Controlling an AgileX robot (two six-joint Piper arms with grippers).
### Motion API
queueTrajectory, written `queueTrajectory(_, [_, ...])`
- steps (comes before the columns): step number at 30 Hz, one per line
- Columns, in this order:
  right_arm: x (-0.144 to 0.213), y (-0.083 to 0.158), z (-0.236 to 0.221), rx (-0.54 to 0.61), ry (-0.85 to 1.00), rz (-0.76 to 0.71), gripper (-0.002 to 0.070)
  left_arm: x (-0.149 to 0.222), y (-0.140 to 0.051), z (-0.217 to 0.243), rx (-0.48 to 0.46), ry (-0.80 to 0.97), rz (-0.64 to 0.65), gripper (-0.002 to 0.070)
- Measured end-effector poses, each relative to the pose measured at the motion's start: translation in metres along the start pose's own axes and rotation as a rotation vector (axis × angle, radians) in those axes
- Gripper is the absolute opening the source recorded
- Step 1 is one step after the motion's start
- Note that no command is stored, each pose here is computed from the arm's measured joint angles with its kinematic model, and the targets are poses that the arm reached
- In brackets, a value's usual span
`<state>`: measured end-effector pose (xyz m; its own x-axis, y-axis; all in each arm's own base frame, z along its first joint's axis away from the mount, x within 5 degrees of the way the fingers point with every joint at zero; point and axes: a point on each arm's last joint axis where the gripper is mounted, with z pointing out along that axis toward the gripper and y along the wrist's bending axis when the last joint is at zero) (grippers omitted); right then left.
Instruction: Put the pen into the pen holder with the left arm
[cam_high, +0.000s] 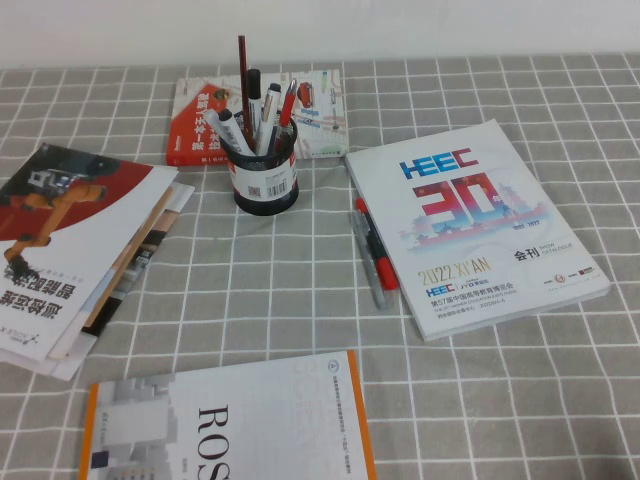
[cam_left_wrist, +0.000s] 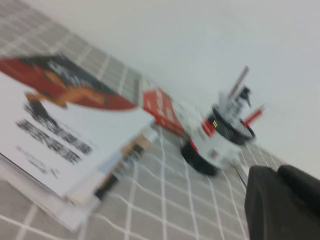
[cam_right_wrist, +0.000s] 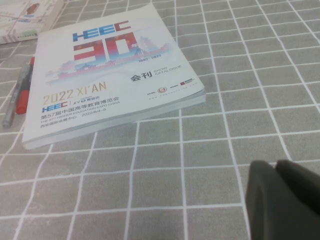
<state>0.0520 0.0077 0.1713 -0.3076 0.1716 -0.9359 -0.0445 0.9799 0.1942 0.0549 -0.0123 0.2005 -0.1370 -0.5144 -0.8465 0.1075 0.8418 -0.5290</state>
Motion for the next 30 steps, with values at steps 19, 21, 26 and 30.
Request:
queueTrajectory(19, [0.000, 0.000, 0.000, 0.000, 0.000, 0.000, -0.0015, -0.040, -0.039, 0.044, -0.051, 0.530, 0.161, 0.0000])
queueTrajectory(21, [0.000, 0.000, 0.000, 0.000, 0.000, 0.000, -0.0015, -0.041, -0.039, 0.046, -0.050, 0.543, 0.179, 0.0000])
queueTrajectory(26, [0.000, 0.000, 0.000, 0.000, 0.000, 0.000, -0.0015, -0.044, -0.041, 0.047, -0.041, 0.550, 0.194, 0.0000])
queueTrajectory(30, [0.000, 0.000, 0.000, 0.000, 0.000, 0.000, -0.0015, -0.049, -0.047, 0.050, -0.032, 0.600, 0.198, 0.0000])
